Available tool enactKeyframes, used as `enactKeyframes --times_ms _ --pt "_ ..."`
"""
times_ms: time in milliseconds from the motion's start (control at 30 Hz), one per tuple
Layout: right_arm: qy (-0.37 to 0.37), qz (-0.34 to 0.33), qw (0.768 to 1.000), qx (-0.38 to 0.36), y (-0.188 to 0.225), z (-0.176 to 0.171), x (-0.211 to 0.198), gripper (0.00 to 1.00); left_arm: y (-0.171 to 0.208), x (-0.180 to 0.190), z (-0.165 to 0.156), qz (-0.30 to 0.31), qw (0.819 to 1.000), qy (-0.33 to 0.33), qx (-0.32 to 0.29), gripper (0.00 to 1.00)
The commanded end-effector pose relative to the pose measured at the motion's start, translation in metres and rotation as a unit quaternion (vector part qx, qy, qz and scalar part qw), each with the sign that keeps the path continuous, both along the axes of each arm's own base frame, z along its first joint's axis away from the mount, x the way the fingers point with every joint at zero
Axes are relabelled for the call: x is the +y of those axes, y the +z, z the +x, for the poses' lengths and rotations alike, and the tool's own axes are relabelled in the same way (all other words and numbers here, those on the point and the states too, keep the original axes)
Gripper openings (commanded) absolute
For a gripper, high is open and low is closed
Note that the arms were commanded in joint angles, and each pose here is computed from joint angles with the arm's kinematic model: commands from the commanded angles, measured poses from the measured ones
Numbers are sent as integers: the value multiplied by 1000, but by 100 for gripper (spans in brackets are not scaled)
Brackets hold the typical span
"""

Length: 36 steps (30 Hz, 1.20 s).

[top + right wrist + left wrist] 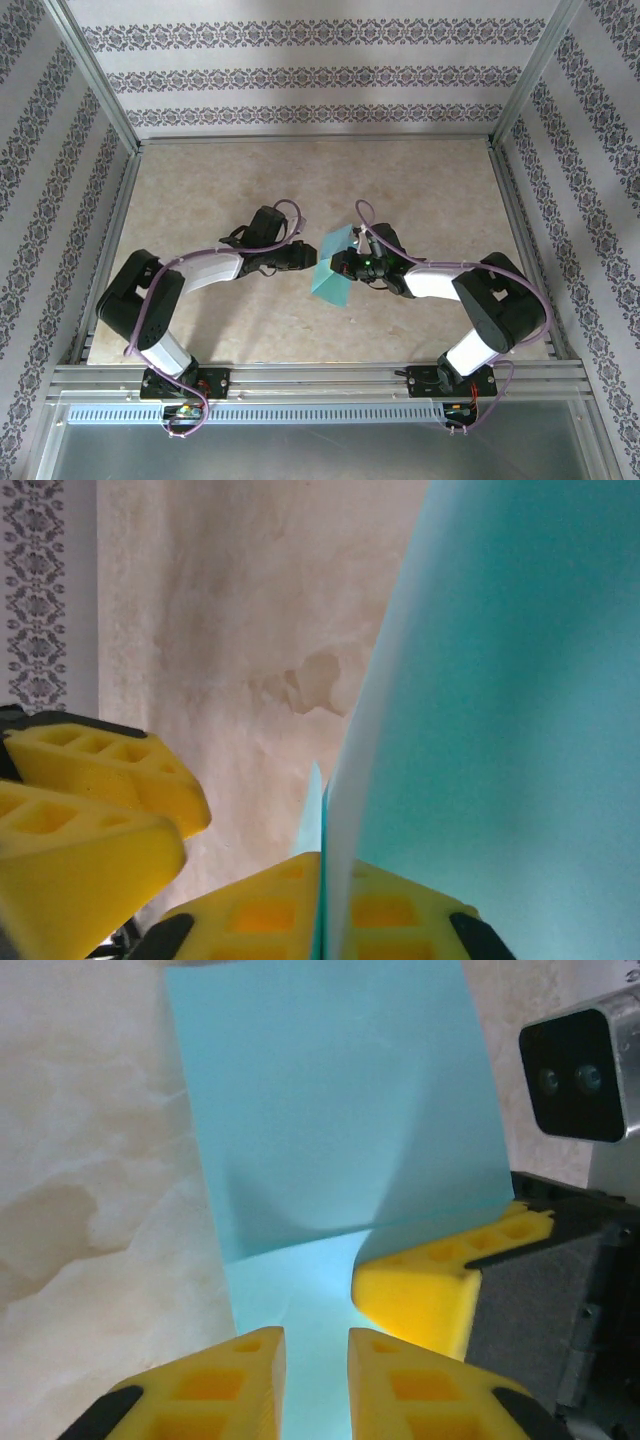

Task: Fold a paper plane with a square sheet of paper (fold left side to right side)
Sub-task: Turn over the paper at the center of the table.

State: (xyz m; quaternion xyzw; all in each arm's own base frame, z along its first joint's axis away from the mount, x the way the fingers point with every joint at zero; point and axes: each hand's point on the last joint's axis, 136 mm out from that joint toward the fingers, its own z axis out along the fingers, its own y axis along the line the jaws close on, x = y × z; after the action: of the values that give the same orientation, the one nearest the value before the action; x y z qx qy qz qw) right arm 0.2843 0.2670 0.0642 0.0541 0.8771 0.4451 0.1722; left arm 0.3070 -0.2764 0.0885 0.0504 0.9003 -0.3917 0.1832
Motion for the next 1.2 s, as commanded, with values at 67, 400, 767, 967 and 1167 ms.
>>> enactKeyframes --times_ms 67,400,767,967,1167 --pt "-13 22 996 -89 52 20 -10 0 53 23 13 -59 996 52 -46 50" --pt "-61 94 953 -282 198 39 -56 0 167 46 16 -297 948 73 -89 92" --pt "-38 152 926 -345 266 27 -44 0 235 0 6 -393 912 -28 -115 91" --pt "-26 159 925 -345 268 25 -29 0 231 -18 6 -414 904 -44 -95 87" --pt "-19 160 926 -341 265 27 -18 0 230 -35 5 -433 895 -67 -80 70"
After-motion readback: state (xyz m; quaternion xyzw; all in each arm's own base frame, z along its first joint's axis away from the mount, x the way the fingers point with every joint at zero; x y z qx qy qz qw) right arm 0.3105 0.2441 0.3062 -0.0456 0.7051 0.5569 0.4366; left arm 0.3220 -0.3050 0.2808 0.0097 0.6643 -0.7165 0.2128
